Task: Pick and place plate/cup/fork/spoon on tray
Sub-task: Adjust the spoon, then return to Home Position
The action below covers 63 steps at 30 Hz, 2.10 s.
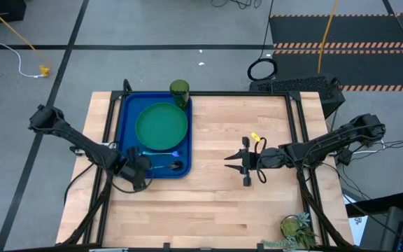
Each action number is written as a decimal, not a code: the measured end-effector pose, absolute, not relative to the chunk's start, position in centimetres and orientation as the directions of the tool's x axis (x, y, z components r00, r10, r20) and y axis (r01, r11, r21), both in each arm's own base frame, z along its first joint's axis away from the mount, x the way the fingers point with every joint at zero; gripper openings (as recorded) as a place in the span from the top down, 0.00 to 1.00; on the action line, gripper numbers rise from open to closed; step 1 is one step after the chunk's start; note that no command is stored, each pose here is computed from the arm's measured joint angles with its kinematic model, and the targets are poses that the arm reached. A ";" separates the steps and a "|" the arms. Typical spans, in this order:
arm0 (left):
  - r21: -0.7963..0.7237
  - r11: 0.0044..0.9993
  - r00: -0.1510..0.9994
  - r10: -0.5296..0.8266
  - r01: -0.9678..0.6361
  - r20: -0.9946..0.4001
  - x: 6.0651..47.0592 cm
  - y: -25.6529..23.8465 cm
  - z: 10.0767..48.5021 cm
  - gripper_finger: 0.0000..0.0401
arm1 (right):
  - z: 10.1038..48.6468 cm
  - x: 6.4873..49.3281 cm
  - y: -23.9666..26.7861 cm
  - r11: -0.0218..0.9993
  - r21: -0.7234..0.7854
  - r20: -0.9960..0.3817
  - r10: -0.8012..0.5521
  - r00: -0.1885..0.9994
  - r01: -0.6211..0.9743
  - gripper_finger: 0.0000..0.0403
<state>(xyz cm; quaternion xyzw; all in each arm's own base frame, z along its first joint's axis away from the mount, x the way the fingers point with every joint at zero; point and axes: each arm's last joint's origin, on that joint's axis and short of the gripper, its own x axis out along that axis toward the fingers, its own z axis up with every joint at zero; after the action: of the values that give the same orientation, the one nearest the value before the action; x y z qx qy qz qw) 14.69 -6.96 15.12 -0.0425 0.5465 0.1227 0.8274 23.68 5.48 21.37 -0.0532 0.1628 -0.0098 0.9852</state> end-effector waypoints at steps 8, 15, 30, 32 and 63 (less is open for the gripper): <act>0.090 0.964 0.327 0.171 -0.250 -0.930 14.2 -7.0 14.9 0.90 | 21.2 23.6 5.5 0.994 -0.113 -0.337 -0.038 0.941 0.000 0.75; 0.120 0.962 0.290 0.192 -0.246 -0.938 13.7 -6.7 14.4 0.90 | 21.2 23.6 5.5 0.994 -0.113 -0.337 -0.037 0.941 -0.002 0.75; 0.087 0.965 0.302 0.162 -0.248 -0.940 13.5 -6.6 13.5 0.96 | 21.2 23.6 5.5 0.994 -0.113 -0.337 -0.037 0.941 -0.002 0.75; 0.096 0.964 0.305 0.172 -0.250 -0.937 13.5 -6.6 13.5 0.96 | 21.2 23.6 5.5 0.994 -0.113 -0.337 -0.037 0.941 -0.002 0.75; 0.119 0.955 0.399 0.225 -0.272 -0.889 14.8 -7.0 15.2 0.98 | 21.3 23.6 5.5 0.993 -0.120 -0.330 -0.036 0.943 -0.005 0.75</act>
<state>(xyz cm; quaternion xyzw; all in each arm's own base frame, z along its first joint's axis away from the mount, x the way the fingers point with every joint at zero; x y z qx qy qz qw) 14.78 -7.00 15.24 -0.0224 0.5277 0.1484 0.8361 23.63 5.50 21.26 -0.0595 0.1684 -0.0079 0.9839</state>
